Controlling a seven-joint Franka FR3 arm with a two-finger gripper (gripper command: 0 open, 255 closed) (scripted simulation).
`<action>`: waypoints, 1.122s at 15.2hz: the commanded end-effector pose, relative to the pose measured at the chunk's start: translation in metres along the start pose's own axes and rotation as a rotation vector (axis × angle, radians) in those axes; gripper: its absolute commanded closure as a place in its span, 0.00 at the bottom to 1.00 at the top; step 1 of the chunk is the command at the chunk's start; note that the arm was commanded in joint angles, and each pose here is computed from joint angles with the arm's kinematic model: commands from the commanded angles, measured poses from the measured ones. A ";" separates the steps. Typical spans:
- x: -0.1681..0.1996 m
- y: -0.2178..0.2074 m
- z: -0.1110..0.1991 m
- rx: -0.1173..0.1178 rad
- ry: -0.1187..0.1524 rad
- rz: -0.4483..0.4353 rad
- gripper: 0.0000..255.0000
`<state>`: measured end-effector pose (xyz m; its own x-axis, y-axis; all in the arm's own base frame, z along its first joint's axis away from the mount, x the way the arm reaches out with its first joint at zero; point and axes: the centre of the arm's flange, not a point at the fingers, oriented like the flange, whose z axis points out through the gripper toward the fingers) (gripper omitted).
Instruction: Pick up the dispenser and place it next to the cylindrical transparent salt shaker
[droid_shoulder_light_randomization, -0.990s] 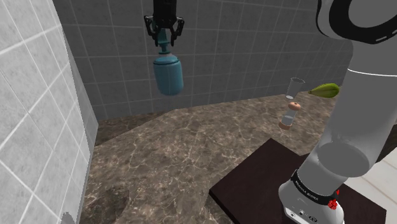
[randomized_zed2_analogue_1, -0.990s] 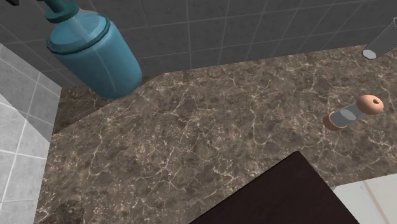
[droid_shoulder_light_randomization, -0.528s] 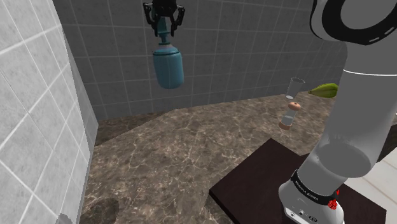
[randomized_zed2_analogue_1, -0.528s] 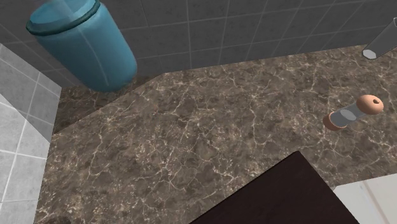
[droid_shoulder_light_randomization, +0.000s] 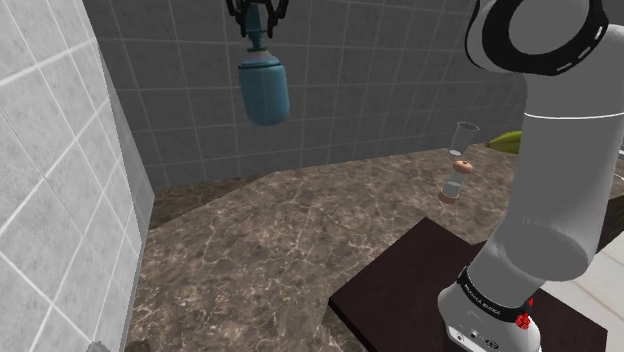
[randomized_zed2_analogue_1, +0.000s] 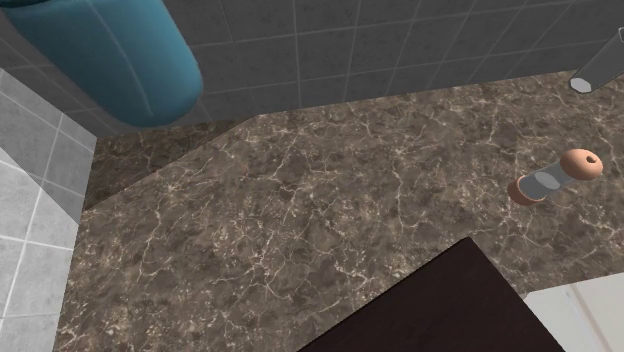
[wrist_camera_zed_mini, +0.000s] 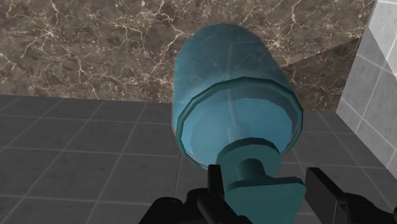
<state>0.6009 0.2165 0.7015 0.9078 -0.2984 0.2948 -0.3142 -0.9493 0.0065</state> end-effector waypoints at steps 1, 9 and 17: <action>0.002 0.001 -0.011 0.000 0.000 0.001 1.00; 0.002 0.067 -0.024 0.000 0.000 0.001 1.00; -0.005 0.173 -0.025 0.000 0.000 0.001 1.00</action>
<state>0.5410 0.0680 0.7257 0.9075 -0.2998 0.2942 -0.3158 -0.9488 0.0074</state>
